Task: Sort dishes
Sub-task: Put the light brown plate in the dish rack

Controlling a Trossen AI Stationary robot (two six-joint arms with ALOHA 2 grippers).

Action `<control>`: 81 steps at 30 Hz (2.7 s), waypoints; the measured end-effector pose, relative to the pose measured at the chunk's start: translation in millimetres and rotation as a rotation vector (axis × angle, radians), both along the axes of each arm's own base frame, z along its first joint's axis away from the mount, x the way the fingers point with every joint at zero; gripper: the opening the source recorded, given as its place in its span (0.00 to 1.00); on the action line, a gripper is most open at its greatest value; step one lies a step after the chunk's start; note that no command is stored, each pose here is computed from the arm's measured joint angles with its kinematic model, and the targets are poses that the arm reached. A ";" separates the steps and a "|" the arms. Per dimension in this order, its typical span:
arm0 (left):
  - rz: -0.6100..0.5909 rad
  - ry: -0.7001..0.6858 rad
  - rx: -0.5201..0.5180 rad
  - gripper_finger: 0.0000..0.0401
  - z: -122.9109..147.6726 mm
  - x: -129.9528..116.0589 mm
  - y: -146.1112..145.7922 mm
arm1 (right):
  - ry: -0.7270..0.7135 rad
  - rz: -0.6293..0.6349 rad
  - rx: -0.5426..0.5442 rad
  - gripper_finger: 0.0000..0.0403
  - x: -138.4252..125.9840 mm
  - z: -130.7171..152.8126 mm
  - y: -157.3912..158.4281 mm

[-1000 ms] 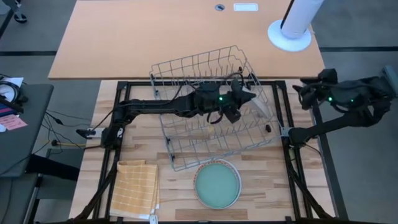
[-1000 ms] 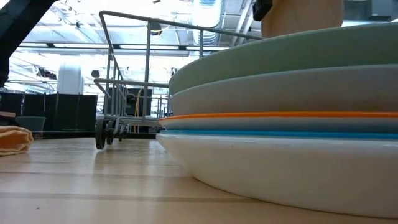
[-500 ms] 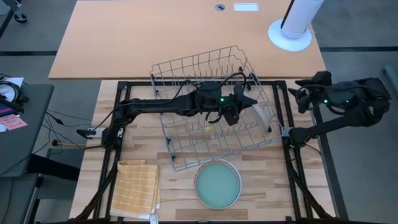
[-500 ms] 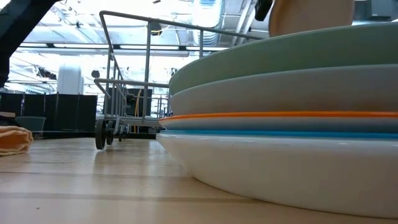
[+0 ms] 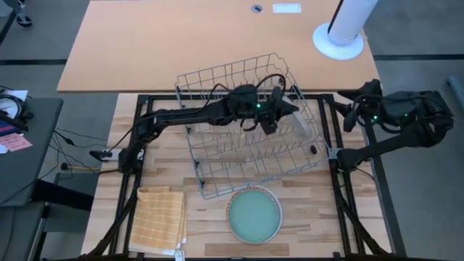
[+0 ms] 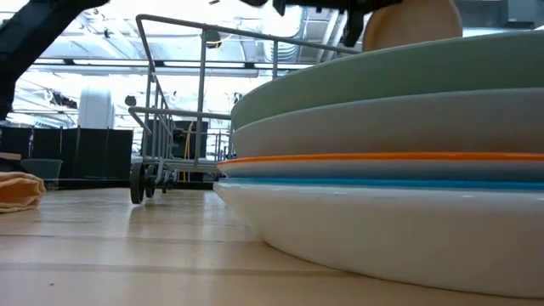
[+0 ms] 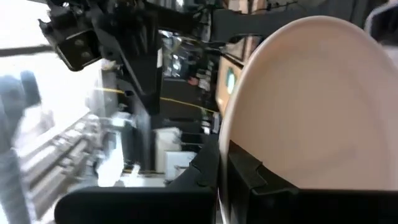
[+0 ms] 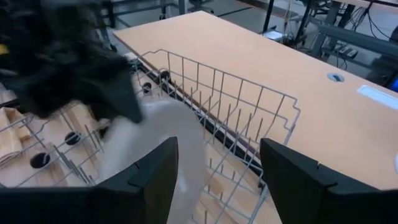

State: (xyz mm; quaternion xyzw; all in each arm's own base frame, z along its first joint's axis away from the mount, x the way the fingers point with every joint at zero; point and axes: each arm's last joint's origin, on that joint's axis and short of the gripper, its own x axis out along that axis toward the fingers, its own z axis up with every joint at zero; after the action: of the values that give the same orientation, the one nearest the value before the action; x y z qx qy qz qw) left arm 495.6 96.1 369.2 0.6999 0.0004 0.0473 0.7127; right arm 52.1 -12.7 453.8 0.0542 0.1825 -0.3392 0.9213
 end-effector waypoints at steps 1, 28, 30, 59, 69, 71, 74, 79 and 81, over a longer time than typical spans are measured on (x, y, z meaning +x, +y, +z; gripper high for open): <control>0.006 0.017 0.004 0.00 -3.0 0.0 4.4 | 0.000 0.000 0.000 0.57 0.1 0.0 0.0; -0.101 0.102 0.033 0.00 -52.3 25.4 -1.8 | 0.008 0.022 0.014 0.57 1.6 -0.6 0.8; -0.121 0.105 0.023 0.00 -52.5 25.3 -2.4 | 0.007 0.022 0.013 0.57 1.6 -0.6 0.8; -0.130 0.213 -0.054 0.28 -62.9 23.8 -1.1 | 0.011 0.026 0.016 0.57 1.6 -0.9 0.9; -0.125 0.291 -0.092 0.39 -69.9 22.3 -2.5 | 0.018 0.041 0.024 0.57 1.6 -1.5 1.3; -0.112 0.297 -0.092 0.40 -70.4 22.5 -3.7 | 0.018 0.041 0.024 0.57 1.6 -1.5 1.3; -0.097 0.306 -0.091 0.41 -70.4 22.3 -6.2 | 0.018 0.041 0.024 0.57 1.5 -1.5 1.3; -0.095 0.373 -0.129 0.42 -72.3 19.2 -12.7 | 0.022 0.041 0.023 0.57 1.4 -1.8 1.3; -0.099 0.390 -0.136 0.42 -71.5 17.9 -15.7 | 0.023 0.041 0.023 0.57 1.2 -1.9 1.2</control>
State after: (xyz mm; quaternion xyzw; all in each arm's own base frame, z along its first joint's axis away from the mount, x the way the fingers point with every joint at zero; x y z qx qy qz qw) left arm 513.5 80.4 297.6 0.6453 0.1073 -0.1244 0.7460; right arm 53.3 -11.5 451.8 0.0571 0.1982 -0.3188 0.9251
